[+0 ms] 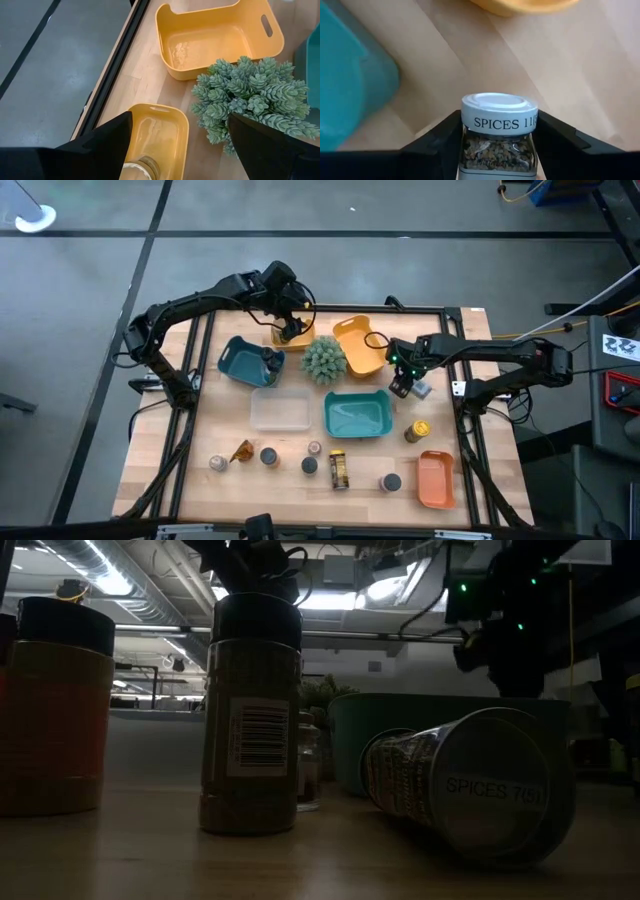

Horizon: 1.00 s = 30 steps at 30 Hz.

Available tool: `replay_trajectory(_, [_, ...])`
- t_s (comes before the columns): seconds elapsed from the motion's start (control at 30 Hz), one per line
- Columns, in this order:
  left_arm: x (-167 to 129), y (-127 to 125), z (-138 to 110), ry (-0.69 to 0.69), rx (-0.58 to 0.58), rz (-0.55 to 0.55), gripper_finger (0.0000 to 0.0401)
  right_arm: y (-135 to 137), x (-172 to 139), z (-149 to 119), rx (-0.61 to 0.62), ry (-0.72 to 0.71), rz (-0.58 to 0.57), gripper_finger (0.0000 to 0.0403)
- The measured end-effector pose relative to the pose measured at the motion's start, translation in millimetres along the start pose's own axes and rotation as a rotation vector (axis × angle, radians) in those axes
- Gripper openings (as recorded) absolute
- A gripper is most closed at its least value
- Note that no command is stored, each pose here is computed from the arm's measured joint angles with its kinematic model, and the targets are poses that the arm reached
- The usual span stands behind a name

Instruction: Sort spices by type

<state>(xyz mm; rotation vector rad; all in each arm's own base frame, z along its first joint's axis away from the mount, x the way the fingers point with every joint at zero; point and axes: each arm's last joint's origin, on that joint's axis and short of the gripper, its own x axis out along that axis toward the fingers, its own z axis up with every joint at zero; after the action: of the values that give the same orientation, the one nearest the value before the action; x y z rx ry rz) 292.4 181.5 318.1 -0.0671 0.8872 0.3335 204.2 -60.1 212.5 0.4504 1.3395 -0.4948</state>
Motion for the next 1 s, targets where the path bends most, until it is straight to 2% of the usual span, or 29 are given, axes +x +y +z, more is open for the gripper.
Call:
replay_trajectory(0.13, [0.0, -0.4, 0.3, -0.002, 0.001, 0.000, 0.0309, 2.6, -20.6, 10.5, -0.021, -0.040, 0.002, 0.0205])
replay_trajectory(0.3, [0.4, -4.2, 1.2, -0.003, 0.010, -0.007, 0.0309, 5.5, -45.7, 28.5, -0.081, -0.185, -0.041, 0.0205])
replay_trajectory(0.5, [1.0, -10.3, 3.8, -0.017, 0.032, -0.016, 0.0309, 9.4, -62.2, 52.5, -0.132, -0.449, -0.118, 0.0206])
replay_trajectory(0.7, [1.2, -14.7, 9.1, -0.062, 0.037, -0.017, 0.0309, 16.7, -77.4, 75.5, -0.225, -0.731, -0.099, 0.0206])
replay_trajectory(0.8, [4.4, -16.6, 13.6, -0.098, 0.003, -0.017, 0.0309, 19.4, -85.0, 83.9, -0.262, -0.857, -0.101, 0.0206])
replay_trajectory(1.0, [29.0, -21.6, 23.4, -0.161, -0.036, -0.023, 0.0309, 23.8, -81.6, 90.9, -0.338, -1.028, -0.063, 0.0207])
